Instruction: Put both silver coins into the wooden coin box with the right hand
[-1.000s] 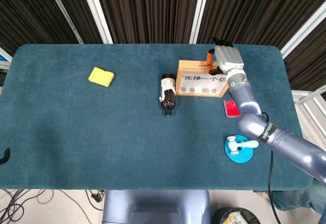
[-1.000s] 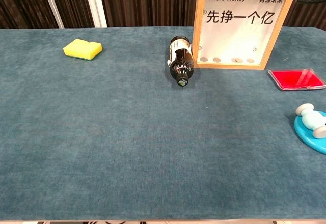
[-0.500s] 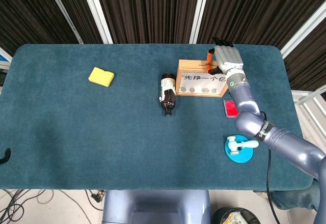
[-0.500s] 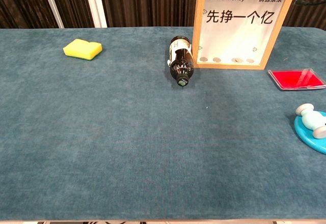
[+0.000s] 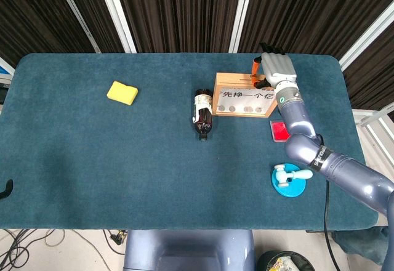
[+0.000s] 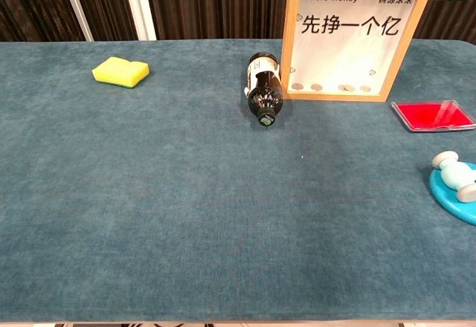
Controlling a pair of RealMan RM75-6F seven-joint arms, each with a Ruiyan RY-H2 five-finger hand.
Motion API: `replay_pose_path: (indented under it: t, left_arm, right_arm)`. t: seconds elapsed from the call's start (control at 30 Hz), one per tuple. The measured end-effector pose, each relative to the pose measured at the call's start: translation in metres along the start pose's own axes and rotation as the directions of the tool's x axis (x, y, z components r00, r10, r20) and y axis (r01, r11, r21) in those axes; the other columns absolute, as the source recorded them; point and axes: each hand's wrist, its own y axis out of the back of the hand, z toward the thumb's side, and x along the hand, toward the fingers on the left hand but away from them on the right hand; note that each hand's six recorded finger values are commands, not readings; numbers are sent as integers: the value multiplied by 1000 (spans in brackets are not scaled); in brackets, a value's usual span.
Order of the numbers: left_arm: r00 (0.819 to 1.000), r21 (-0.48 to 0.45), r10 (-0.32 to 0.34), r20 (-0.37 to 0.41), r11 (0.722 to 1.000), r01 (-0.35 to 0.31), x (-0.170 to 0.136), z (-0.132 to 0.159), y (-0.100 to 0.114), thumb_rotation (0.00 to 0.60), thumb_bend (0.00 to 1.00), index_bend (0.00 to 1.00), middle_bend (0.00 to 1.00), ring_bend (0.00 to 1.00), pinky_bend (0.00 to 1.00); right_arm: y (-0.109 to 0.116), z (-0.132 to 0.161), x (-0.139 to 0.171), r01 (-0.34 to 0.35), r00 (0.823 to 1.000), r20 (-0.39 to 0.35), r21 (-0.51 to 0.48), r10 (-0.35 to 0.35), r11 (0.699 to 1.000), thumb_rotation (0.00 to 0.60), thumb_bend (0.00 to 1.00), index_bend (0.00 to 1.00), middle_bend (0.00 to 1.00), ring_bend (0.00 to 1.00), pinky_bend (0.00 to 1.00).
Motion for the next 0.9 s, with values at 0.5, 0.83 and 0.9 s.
replay_pose_path:
  t: [0.5,0.83,0.9]
  left_arm:
    - [1000,6,-15,-3,1000,15,-1,0,-1,600,396,7,0,0,0]
    - [1000,2,-13,-4,1000,13,-1,0,0,600,396,0,0,0,0]
    - [1000,2,-13,-4,1000,13,-1,0,0,600,396,0,0,0,0]
  right_arm:
    - [0,-3,2,-15,1000,8,-7,15,1000,600,546,688,0,0,0]
    - [-5,-8,0,-28,999,17,-12,28,1000,600,546,658,0,0,0]
    - [-5,-8,0,-28,999,16,-13,29,1000,600,545,654,0,0,0]
